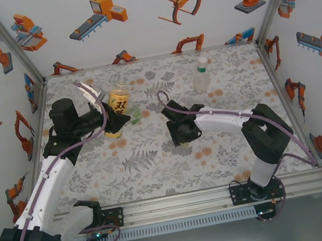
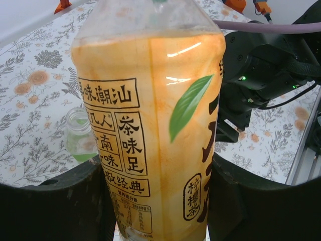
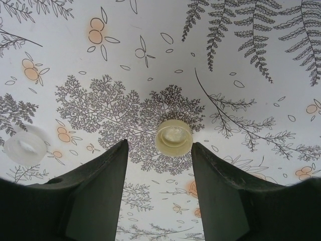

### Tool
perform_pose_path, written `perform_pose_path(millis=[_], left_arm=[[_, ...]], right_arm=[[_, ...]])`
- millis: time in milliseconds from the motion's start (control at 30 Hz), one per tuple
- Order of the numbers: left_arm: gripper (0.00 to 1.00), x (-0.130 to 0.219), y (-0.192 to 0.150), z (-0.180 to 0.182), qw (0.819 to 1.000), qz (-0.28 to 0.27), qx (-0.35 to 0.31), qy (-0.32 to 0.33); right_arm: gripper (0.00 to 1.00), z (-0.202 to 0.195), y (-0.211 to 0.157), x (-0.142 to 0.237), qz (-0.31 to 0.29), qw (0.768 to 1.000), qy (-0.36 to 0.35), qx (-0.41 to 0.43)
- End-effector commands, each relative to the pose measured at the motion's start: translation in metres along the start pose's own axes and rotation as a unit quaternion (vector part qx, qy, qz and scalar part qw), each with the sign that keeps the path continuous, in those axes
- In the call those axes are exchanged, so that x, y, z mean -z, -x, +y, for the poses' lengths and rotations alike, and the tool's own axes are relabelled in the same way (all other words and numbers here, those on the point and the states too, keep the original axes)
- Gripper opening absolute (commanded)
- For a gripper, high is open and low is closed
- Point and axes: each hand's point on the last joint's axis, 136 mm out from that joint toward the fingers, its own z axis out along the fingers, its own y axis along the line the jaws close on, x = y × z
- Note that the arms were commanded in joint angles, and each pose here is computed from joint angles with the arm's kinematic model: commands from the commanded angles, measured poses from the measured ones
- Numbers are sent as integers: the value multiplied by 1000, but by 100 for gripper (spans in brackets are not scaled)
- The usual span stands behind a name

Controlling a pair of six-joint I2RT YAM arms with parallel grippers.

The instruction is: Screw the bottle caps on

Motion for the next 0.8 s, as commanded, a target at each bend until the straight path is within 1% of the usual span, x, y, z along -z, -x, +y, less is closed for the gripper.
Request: perform_pose_path(millis=[0,600,767], left_arm=[[0,1,7,-3,1000,-11,-3,-10],[0,0,7,-3,1000,-10,-3,-11],[0,0,6,-3,1000,-9,-2,-11]], right_arm=[[52,1,3,-3,2,1000,1,-2],[51,1,1,-9,7,1000,0,-2],[51,1,7,3,-7,1000,1,-2]])
